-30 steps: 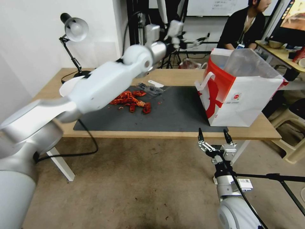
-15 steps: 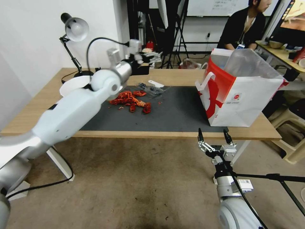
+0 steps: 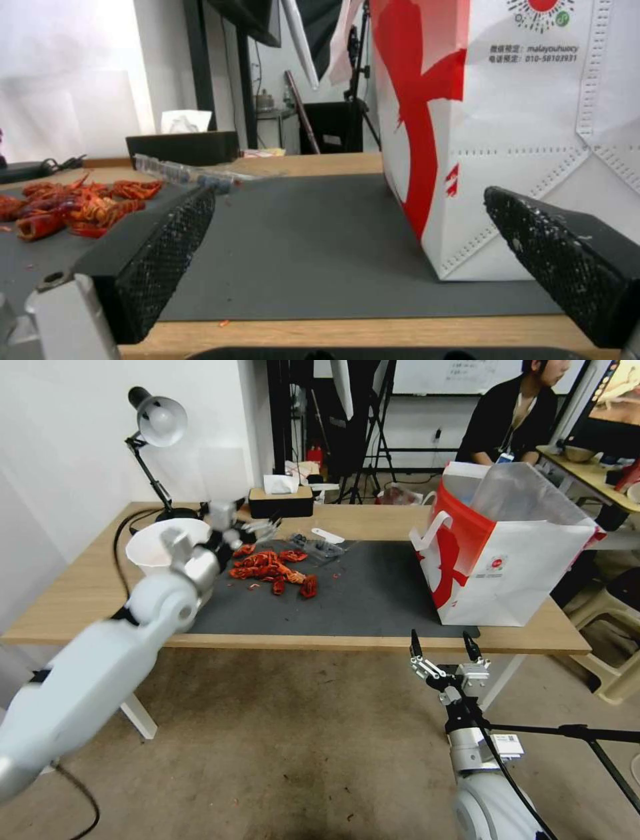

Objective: Pick up the trash from the table and place it into the takeout bag.

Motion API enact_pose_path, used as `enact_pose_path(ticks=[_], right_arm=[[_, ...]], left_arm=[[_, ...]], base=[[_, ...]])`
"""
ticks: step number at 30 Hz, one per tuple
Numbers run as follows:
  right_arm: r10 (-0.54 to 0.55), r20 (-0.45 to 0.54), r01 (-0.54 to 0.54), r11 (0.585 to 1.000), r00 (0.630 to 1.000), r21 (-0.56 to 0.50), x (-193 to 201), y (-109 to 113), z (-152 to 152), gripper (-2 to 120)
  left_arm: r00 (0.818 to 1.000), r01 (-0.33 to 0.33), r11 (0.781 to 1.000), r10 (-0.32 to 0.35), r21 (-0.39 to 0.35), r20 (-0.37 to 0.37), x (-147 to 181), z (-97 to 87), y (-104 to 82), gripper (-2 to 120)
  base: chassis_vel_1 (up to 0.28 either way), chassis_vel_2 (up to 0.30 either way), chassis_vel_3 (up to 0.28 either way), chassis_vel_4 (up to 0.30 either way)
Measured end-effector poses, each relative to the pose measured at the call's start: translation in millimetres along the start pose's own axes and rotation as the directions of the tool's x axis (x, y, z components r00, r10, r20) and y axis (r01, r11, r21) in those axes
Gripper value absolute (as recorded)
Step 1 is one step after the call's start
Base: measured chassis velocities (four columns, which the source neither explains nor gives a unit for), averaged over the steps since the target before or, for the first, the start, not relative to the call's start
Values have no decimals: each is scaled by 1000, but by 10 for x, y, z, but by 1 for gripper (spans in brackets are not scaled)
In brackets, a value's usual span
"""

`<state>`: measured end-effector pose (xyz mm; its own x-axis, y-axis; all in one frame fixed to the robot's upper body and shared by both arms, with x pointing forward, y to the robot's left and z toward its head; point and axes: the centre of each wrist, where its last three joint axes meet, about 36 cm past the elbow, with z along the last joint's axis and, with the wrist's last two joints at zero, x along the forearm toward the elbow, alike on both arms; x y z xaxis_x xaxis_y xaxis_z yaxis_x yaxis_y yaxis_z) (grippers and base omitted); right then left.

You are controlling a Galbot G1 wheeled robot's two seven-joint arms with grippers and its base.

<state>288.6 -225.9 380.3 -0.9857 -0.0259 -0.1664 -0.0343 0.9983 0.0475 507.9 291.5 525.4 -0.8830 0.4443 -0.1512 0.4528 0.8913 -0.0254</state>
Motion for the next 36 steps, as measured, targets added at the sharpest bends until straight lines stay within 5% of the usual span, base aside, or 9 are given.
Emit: enact_pose_path(ticks=[21, 36], right_arm=[[13, -3, -13, 999, 1000, 33, 105, -5, 13, 100], [45, -2, -45, 996, 999, 74, 180, 15, 80, 100]], left_arm=[[968, 239, 963, -247, -125, -44, 1437, 692, -447, 100], [951, 301, 948, -307, -102, -39, 1734, 965, -578, 100]], base=[[0, 0, 0, 0], [0, 0, 0, 0]])
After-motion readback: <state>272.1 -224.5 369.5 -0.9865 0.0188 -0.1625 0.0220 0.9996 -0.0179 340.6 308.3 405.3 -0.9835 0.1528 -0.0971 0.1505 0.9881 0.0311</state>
